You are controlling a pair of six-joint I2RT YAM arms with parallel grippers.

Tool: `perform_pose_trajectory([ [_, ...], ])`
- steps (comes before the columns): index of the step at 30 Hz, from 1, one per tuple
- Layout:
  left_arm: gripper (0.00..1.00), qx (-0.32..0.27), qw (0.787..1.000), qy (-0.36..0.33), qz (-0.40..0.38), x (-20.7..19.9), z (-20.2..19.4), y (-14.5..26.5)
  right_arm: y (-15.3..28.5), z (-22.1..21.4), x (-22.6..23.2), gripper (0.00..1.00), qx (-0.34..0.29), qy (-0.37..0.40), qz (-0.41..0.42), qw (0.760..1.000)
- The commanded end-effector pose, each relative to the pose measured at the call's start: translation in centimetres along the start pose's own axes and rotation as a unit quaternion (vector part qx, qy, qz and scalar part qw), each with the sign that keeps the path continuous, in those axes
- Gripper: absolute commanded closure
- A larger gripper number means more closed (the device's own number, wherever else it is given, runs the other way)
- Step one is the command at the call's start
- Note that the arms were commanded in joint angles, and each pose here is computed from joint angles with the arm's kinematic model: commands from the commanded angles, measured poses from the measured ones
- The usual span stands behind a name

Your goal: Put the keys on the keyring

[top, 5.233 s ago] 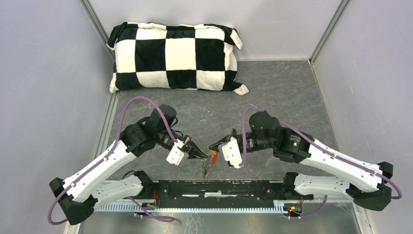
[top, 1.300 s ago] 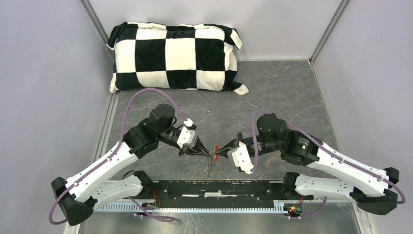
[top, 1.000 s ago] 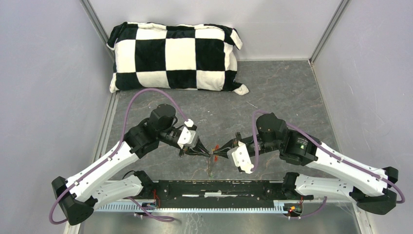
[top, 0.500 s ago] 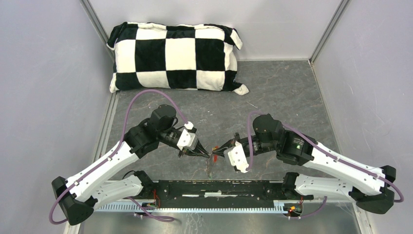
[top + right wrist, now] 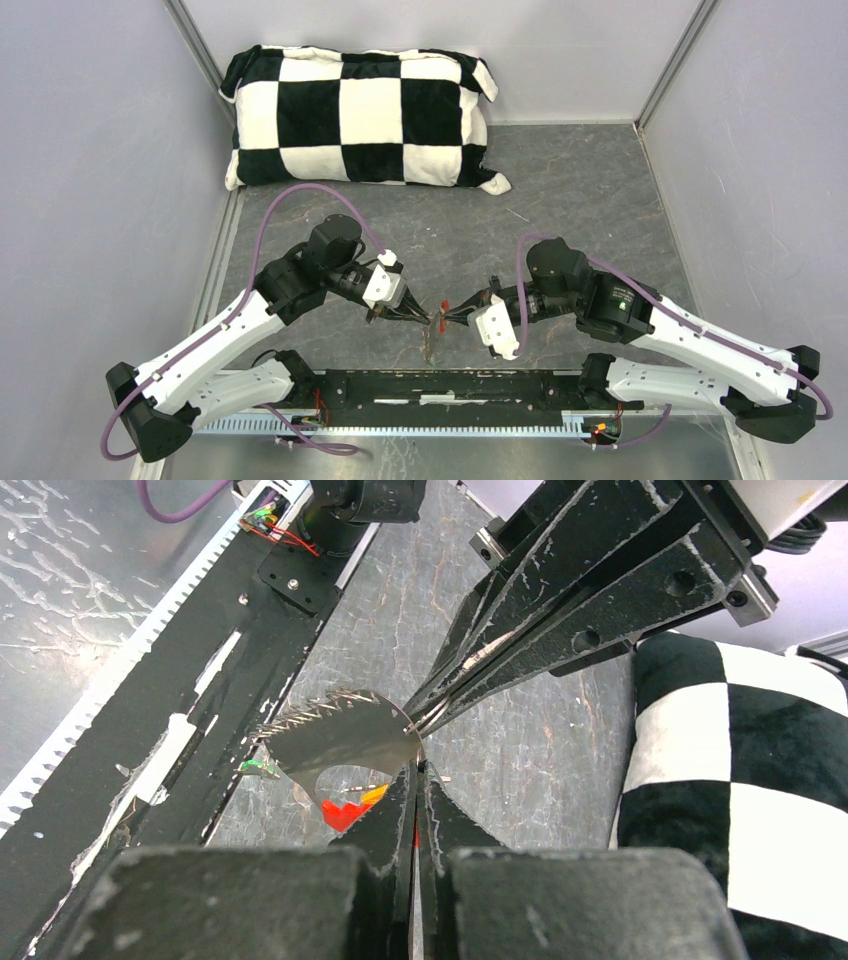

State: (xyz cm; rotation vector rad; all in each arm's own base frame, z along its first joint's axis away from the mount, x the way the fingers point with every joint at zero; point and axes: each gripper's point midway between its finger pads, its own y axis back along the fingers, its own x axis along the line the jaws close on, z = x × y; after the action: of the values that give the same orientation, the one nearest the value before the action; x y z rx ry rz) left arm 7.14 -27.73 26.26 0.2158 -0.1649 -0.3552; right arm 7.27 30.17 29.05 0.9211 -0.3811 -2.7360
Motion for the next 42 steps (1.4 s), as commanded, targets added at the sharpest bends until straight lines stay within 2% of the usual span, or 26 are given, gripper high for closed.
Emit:
perform_pose_trajectory([
  [1,0.98,-0.026,0.999,-0.033,-0.01,-0.1,2.4,0.2,-0.3,0.5,0.0,1.0,-0.015,0.008,0.009,1.0],
  [17,0.98,-0.02,0.999,-0.03,-0.003,0.1,2.0,0.2,-0.7,1.3,-0.5,1.0,-0.029,0.011,0.014,0.999],
  [28,0.98,-0.019,0.999,-0.042,-0.01,-0.3,1.9,0.3,-0.2,-0.1,-1.5,1.0,0.01,0.003,-0.023,1.0],
  [42,0.98,-0.01,0.999,-0.044,0.001,0.2,1.5,0.3,-0.9,0.9,-1.0,1.0,-0.02,-0.003,-0.001,1.0],
])
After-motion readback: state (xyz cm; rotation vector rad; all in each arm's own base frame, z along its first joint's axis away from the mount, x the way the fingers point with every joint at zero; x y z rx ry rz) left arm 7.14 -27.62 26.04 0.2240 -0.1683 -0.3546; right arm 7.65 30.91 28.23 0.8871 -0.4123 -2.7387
